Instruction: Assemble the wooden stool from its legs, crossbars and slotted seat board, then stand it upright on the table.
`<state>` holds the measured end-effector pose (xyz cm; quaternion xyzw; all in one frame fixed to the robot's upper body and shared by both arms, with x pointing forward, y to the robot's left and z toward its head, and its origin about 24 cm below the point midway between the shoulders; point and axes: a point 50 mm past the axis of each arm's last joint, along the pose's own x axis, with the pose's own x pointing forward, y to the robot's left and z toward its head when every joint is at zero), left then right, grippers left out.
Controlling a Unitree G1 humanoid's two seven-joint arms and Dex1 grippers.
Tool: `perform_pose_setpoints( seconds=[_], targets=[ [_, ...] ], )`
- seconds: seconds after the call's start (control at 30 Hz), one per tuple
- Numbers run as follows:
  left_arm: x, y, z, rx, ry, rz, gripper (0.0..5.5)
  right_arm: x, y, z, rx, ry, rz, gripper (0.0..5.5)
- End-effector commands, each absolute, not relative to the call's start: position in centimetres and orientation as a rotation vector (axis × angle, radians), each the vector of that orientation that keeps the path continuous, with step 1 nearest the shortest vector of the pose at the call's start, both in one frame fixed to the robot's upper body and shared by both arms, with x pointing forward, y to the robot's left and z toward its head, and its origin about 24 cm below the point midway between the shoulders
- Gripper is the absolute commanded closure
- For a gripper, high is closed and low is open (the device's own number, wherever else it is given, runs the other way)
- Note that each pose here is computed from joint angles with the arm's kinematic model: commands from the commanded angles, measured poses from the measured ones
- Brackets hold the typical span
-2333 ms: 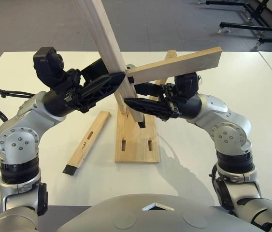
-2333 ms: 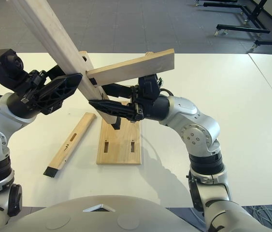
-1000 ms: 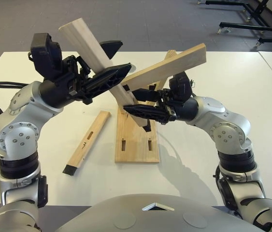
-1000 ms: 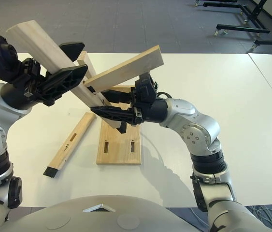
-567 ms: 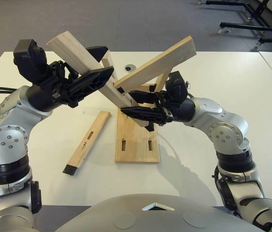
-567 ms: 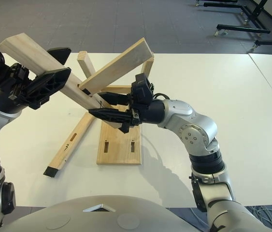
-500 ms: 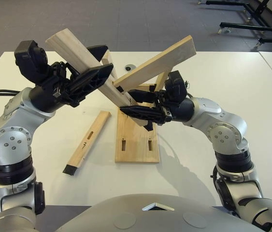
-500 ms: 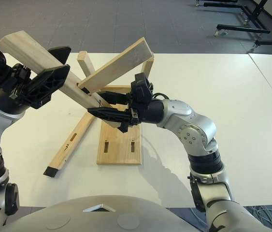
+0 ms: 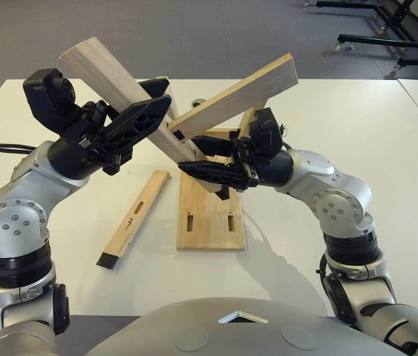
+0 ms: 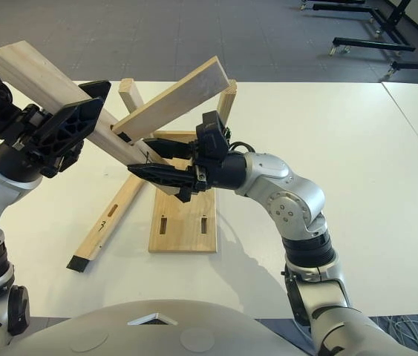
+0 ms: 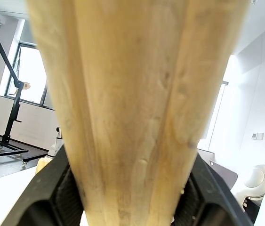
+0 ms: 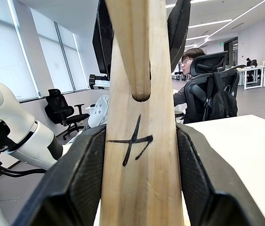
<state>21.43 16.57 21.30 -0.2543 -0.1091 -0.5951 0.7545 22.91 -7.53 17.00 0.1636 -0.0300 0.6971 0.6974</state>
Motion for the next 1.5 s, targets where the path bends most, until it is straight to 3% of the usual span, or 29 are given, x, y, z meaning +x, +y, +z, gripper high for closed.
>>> perform_pose_setpoints(
  seconds=[0.03,0.4,0.43,0.7,0.9,1.23,1.5],
  targets=[
    [21.3,16.3,21.1,-0.548,-0.205,-1.316,3.38,23.1,-7.6,17.7,0.332,-0.106,1.554,3.45],
    [21.7,16.8,21.2,-0.540,-0.244,-1.265,3.38,23.8,-7.7,17.5,0.301,-0.073,1.513,3.45],
    [21.8,16.9,21.2,-0.537,-0.247,-1.260,3.38,23.9,-7.7,17.5,0.302,-0.067,1.508,3.07],
    [22.3,17.8,20.9,-0.548,-0.275,-1.208,3.38,23.6,-8.7,17.3,0.299,-0.013,1.532,1.72],
    [22.6,19.0,20.6,-0.534,-0.292,-1.127,3.38,23.3,-12.0,17.0,0.292,0.040,1.470,0.77],
    [22.2,20.5,20.2,-0.232,-0.213,-1.074,3.38,23.0,-19.0,19.6,0.409,-0.146,1.198,0.77],
    [20.6,20.8,20.4,-0.147,-0.259,-1.159,3.38,22.5,-20.2,21.3,0.522,-0.316,0.976,0.77]
  ],
)
